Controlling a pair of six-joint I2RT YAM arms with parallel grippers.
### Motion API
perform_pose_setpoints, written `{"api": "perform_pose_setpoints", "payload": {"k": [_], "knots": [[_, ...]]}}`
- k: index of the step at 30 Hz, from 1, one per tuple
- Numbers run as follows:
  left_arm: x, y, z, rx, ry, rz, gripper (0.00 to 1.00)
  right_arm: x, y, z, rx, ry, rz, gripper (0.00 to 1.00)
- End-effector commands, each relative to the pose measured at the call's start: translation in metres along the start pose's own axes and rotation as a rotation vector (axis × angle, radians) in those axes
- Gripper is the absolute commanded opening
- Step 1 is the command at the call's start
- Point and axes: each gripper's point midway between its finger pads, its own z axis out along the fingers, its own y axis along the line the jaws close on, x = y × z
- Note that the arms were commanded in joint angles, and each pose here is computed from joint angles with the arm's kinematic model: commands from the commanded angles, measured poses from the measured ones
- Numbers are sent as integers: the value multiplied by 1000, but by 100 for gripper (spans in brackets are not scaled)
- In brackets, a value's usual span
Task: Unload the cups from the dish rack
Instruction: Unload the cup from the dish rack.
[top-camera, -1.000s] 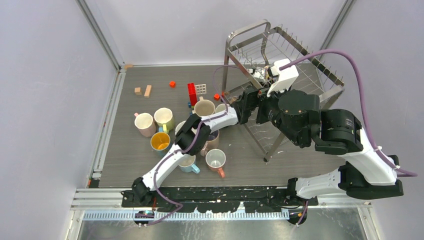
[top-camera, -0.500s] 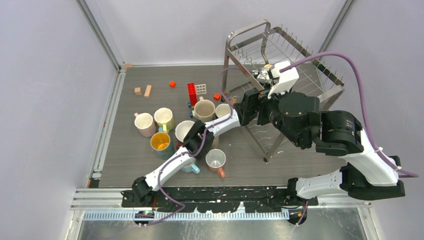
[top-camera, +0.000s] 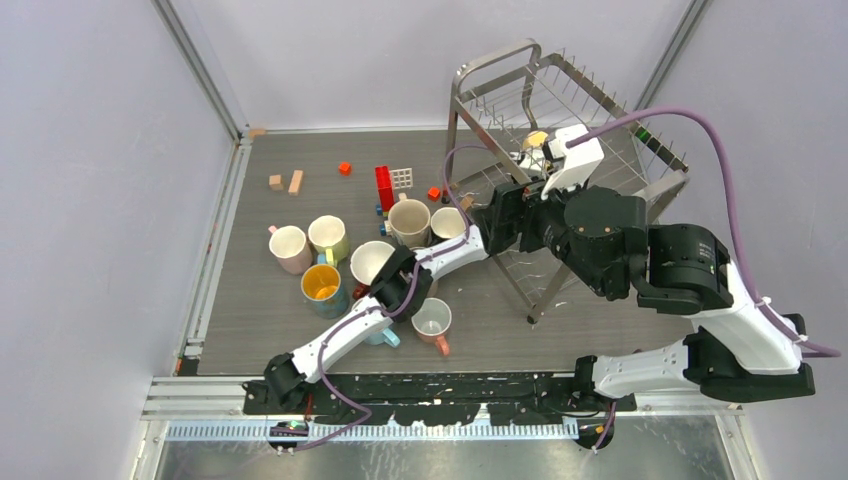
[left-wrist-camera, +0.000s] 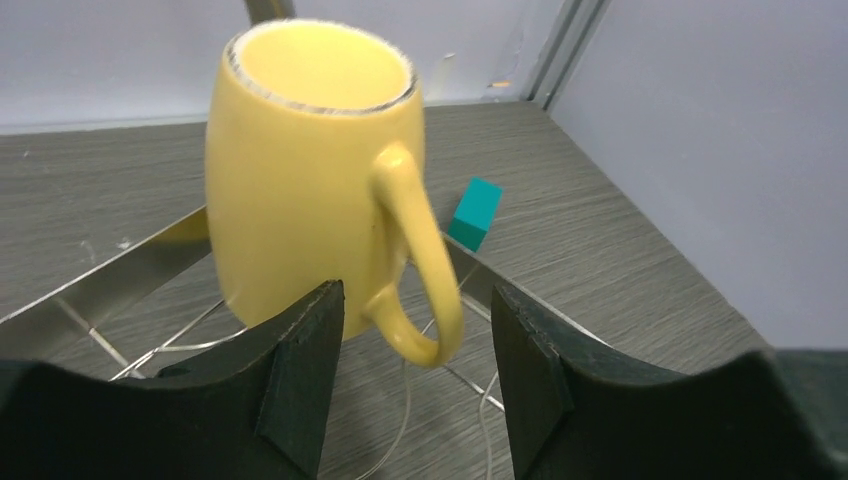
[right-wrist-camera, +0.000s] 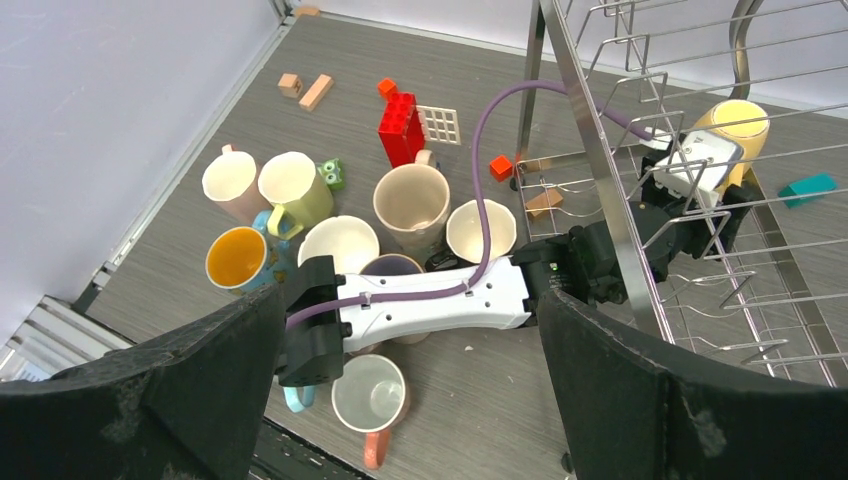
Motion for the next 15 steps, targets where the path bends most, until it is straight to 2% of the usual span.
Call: {"api": "perform_pose_setpoints", "payload": {"k": [1, 10, 15], "knots": [[-34, 26, 5, -113, -64, -5, 55, -12, -4, -4, 6, -50, 43, 100], [-44, 35, -4, -157, -79, 2, 43, -12, -5, -6, 2, -53, 52, 100], [-59, 38, -11, -173, -104, 10, 40, -11, -5, -6, -2, -51, 56, 100]]}}
